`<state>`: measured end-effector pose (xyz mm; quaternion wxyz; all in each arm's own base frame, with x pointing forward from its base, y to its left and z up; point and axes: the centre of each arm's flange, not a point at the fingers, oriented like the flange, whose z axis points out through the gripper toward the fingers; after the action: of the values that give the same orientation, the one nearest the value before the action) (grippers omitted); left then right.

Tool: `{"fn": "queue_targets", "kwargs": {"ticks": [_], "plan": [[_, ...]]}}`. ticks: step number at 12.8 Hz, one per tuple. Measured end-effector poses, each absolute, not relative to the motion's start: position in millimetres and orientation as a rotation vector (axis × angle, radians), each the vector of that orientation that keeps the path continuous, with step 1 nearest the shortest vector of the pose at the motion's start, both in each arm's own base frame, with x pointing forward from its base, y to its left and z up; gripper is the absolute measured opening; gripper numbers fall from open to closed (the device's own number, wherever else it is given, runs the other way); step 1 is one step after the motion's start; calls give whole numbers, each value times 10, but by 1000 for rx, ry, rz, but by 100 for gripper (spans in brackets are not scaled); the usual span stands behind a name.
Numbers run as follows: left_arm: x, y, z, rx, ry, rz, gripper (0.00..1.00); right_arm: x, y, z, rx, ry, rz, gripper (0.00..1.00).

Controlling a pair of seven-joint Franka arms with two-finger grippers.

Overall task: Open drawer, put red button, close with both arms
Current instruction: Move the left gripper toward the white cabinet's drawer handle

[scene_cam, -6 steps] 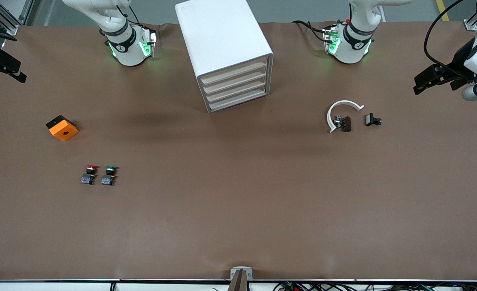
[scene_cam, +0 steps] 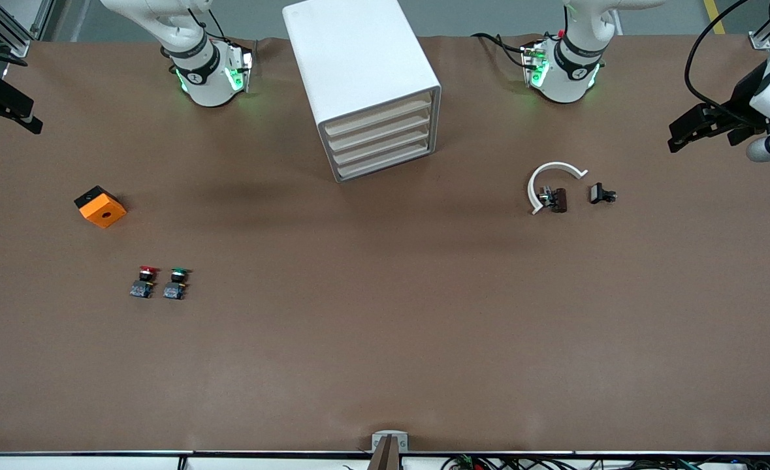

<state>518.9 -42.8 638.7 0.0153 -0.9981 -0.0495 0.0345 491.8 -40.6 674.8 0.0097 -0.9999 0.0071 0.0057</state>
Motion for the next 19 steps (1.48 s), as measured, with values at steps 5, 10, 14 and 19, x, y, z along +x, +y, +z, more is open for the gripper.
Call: {"fn": "queue_targets", "kwargs": {"ticks": [5,10,14,19], "plan": [[5415,-519,5949,-3087,-191,234,100,4918,-406,6748,-3122,22,18,100],[5817,-1197,5048,-3035,-388,418,100,4918,-404,6749,-3122,21,17,100],[5889,-1932,4446,-2960,-556,493,100,4918,-402,6749,-3122,21,17,100],[5723,-2766,3744,-2748,-908,581,100,4918,-401,6750,-3122,21,17,100]]}}
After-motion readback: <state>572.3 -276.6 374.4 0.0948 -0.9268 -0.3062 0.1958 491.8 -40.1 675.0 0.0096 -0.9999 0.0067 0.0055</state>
